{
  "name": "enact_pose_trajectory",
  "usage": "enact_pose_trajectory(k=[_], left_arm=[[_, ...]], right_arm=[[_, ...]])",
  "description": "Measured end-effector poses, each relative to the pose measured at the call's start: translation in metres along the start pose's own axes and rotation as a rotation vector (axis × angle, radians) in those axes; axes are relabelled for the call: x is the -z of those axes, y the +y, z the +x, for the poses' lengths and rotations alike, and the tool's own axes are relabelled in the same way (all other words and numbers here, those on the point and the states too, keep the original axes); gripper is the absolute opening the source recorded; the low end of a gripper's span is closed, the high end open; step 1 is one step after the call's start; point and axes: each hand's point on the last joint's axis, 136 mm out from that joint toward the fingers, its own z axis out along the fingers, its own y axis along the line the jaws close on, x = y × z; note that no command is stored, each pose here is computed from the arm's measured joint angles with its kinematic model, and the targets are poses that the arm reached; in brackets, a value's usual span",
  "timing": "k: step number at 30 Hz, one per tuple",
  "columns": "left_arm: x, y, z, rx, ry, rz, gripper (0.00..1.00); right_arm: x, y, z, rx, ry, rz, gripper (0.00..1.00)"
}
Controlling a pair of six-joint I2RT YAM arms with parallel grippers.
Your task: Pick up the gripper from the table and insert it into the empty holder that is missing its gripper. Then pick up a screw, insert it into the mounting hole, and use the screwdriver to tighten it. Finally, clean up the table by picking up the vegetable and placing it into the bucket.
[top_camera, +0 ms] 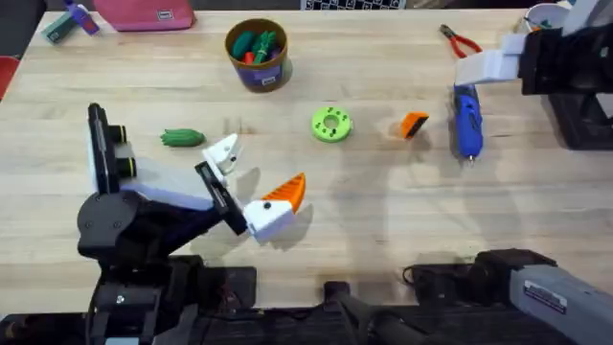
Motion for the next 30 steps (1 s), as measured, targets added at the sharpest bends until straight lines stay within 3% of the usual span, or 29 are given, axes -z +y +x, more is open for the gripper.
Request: enact_pose_trajectory(k=[5,17,30], left_arm=[[0.001,-0.015,0.006,-0.13,0.026,0.088,0.986],[0.002,-0.027,0.011,-0.277,0.033,0.164,0.985],[0.004,-0.034,0.014,-0.323,0.036,0.208,0.986]], right_arm=[[0.0,0.0,0.0,0.0,0.0,0.0,0.994],[0.0,0.0,0.0,0.0,0.0,0.0,0.994],[0.0,0.0,0.0,0.0,0.0,0.0,0.994]])
